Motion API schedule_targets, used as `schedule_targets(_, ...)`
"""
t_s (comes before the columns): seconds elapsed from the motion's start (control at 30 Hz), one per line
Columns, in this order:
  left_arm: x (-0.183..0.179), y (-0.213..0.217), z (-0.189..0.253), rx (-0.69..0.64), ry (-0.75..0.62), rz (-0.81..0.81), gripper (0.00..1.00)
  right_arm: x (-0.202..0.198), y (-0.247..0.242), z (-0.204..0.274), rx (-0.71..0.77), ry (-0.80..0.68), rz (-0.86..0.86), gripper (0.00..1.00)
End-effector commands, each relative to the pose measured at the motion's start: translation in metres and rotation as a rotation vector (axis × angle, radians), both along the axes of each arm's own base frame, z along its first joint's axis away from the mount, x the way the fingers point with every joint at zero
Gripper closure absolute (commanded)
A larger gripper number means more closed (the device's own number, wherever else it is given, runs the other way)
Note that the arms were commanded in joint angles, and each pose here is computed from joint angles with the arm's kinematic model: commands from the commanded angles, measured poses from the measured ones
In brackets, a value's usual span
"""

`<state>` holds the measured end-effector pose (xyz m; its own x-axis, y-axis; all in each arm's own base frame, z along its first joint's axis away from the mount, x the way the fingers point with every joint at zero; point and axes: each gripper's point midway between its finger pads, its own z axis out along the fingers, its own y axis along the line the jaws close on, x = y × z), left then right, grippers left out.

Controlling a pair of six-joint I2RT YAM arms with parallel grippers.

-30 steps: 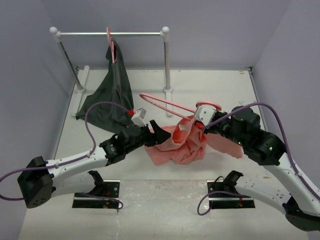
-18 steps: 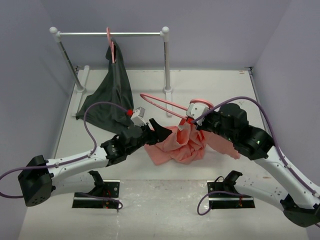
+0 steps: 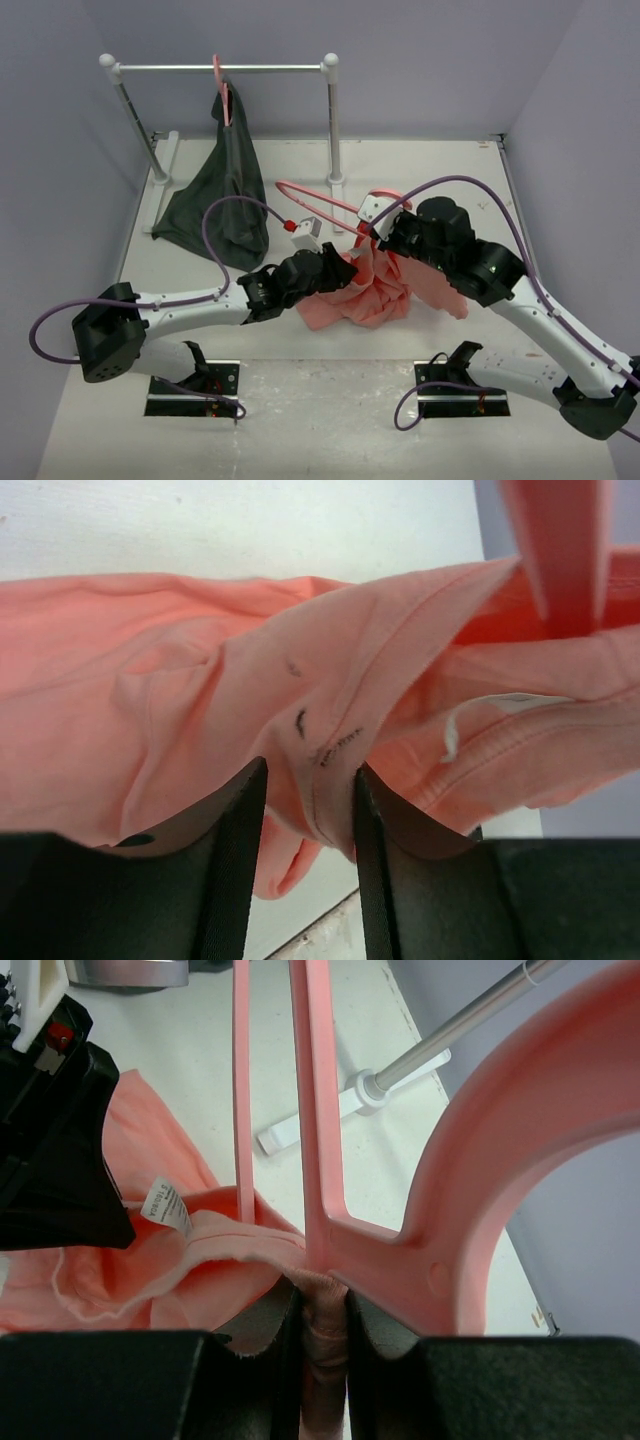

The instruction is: Place the t-shirt on the hanger

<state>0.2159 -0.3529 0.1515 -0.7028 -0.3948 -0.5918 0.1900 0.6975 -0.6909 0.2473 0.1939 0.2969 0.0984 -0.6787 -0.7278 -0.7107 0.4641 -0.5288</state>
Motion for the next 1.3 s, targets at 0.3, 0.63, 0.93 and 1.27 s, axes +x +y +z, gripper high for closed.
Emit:
schedule_targets(0.3,0.038,0.041,-0.007,0.116,0.000,0.171,1.00,-0.011,-0.001,0.048,0.118,-0.103,0.041,1.00)
schedule_targets(0.63,0.103,0.158,0.074,0.137,-0.087,0.345,1.00,-0.055,-0.023,0.028,0.013,-0.024,0.161,1.00)
schedule_targets(0.93,0.110,0.188,0.140,0.175,-0.175,0.399,1.00,-0.039,-0.048,0.003,-0.155,0.100,-0.015,1.00)
schedule_targets(1.27,0.074,0.148,0.214,0.132,-0.339,0.136,1.00,-0.032,-0.029,-0.004,-0.247,0.190,0.015,1.00)
